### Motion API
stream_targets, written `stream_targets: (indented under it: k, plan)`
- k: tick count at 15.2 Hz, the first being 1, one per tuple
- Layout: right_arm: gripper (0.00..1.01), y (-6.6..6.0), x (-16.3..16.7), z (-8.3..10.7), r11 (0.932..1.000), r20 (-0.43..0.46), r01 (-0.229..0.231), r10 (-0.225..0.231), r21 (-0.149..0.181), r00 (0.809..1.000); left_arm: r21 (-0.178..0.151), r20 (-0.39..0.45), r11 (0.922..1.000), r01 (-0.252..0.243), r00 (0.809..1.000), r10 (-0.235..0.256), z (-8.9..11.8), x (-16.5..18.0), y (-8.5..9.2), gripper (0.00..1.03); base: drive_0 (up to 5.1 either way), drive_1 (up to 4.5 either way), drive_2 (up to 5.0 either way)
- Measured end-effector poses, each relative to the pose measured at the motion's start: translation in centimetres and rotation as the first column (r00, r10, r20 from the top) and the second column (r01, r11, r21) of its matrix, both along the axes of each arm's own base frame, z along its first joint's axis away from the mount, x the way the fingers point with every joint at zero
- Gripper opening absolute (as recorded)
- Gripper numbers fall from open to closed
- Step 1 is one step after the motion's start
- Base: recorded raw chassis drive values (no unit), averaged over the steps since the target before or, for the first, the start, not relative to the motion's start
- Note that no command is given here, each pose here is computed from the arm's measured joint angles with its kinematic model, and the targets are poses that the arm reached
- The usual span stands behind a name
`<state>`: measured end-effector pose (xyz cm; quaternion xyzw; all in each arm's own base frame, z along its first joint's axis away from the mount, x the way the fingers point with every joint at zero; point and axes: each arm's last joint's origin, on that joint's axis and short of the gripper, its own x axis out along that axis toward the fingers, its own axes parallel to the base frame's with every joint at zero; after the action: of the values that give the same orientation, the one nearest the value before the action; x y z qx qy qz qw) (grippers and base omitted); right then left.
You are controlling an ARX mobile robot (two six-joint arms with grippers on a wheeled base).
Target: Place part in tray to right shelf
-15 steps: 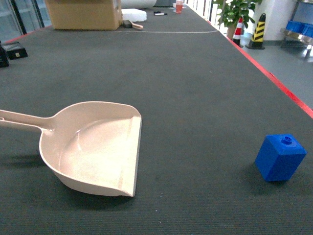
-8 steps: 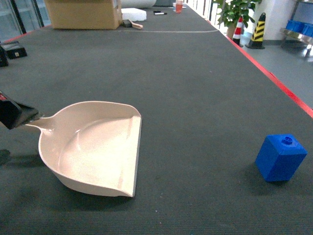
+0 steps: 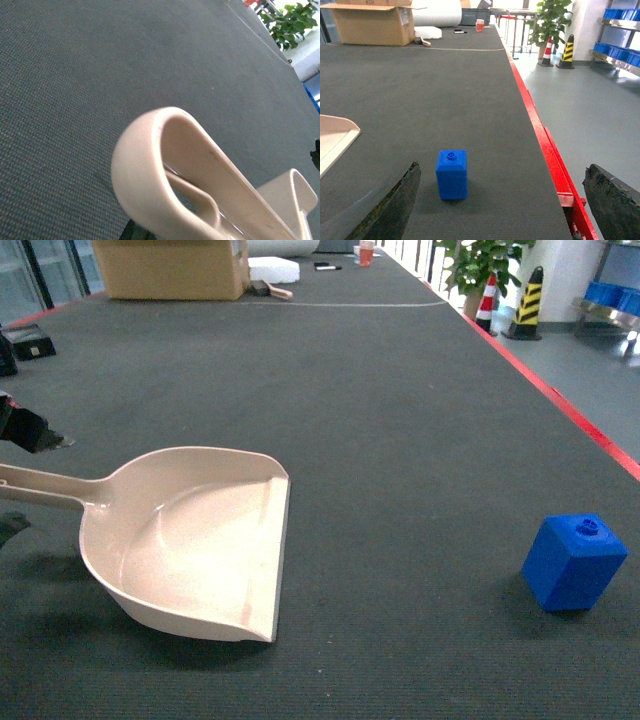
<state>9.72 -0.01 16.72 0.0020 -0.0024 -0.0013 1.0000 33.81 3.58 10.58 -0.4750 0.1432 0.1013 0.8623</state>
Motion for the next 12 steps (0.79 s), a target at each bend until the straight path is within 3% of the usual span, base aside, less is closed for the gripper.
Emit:
stream_targets:
  k: [4,10,11,12]
  plan:
    - [0.98,0.0,0.0,0.0,1.0,0.0,0.0,0.0,0.0,1.0,-0.048,0.052,0.9988,-0.012,0.999,0.015,-1.0,1.3,1.0,0.97,0.0,0.0,0.0]
    - [0.98,0.0,0.0,0.0,1.0,0.0,0.0,0.0,0.0,1.0,-0.154,0.141,0.9881,0.008,0.99,0.014,-2.2,2.0,1.7,0.46,0.0,0.0,0.0]
    - [0.98,0.0,0.0,0.0,1.0,0.0,0.0,0.0,0.0,1.0,-0.165,0.144,0.9863,0.007,0.989,0.017,-2.2,2.2,1.7,0.35,0.0,0.0,0.0]
    - [0.98,0.0,0.0,0.0,1.0,0.0,0.0,0.0,0.0,1.0,-0.209,0.169,0.9779,0.013,0.985,0.023,-1.9,2.2,1.7,0.17,0.0,0.0,0.0]
